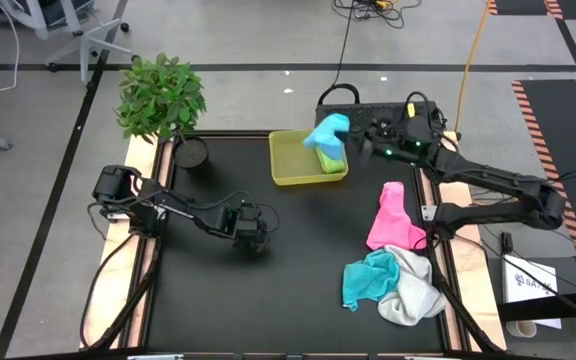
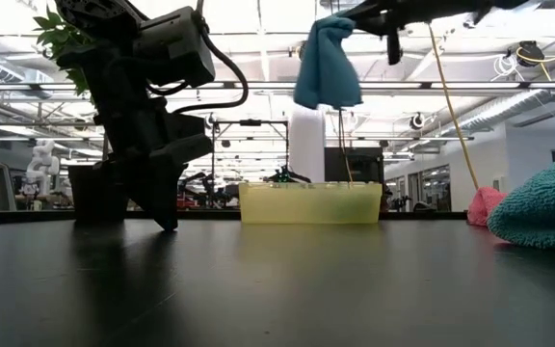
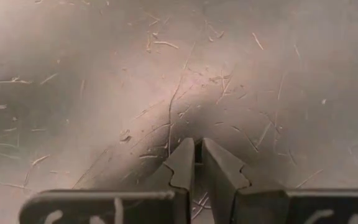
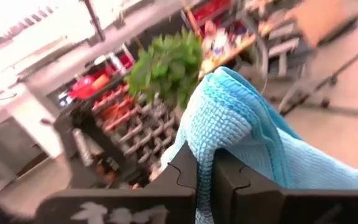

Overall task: Fold microfiber towels
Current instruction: Put the left blue microfiber cloth into the bin

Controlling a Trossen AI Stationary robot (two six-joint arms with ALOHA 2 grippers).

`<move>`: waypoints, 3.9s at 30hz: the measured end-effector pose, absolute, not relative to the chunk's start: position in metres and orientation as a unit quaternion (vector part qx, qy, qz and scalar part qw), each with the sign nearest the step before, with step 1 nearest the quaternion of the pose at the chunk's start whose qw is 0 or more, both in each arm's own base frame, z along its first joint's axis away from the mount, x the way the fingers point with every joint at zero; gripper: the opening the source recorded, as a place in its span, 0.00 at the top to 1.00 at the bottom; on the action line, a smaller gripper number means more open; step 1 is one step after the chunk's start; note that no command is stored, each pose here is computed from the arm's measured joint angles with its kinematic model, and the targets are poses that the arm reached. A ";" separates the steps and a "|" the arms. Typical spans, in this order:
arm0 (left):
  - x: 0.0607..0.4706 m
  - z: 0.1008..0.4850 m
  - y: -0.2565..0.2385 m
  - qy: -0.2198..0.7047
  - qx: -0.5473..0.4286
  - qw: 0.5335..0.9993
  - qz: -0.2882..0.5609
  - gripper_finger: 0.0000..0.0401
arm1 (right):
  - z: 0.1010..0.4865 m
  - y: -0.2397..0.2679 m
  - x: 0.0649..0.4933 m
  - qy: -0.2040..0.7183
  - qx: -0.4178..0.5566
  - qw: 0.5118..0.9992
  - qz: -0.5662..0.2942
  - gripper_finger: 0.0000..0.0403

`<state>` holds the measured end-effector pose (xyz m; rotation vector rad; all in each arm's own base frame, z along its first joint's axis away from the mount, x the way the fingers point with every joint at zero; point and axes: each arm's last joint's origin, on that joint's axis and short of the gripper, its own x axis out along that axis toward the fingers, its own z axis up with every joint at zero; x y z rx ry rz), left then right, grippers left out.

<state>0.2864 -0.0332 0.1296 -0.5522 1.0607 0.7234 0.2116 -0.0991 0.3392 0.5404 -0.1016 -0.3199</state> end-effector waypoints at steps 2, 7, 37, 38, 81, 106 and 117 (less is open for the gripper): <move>0.286 0.130 -0.033 0.487 -0.255 0.766 0.335 0.91 | 0.335 -0.107 0.220 -0.061 0.244 0.950 -0.185 0.99; 0.287 0.130 -0.033 0.485 -0.255 0.766 0.335 0.91 | 0.314 -0.126 0.242 -0.057 0.216 0.941 -0.255 0.99; 0.287 0.130 -0.033 0.486 -0.250 0.768 0.334 0.91 | 0.224 -0.190 0.294 -0.078 0.161 0.909 -0.376 0.99; 0.287 0.130 -0.033 0.486 -0.250 0.768 0.334 0.91 | 0.224 -0.192 0.294 -0.094 0.160 0.908 -0.375 0.99; 0.287 0.130 -0.033 0.486 -0.252 0.768 0.334 0.91 | 0.223 -0.170 0.307 -0.067 0.113 0.919 -0.372 0.99; 0.287 0.130 -0.033 0.491 -0.241 0.771 0.326 0.91 | 0.214 -0.166 0.309 -0.029 0.129 0.915 -0.381 0.99; 0.287 0.130 -0.033 0.490 -0.244 0.770 0.328 0.91 | 0.221 -0.168 0.307 -0.060 0.101 0.908 -0.403 0.99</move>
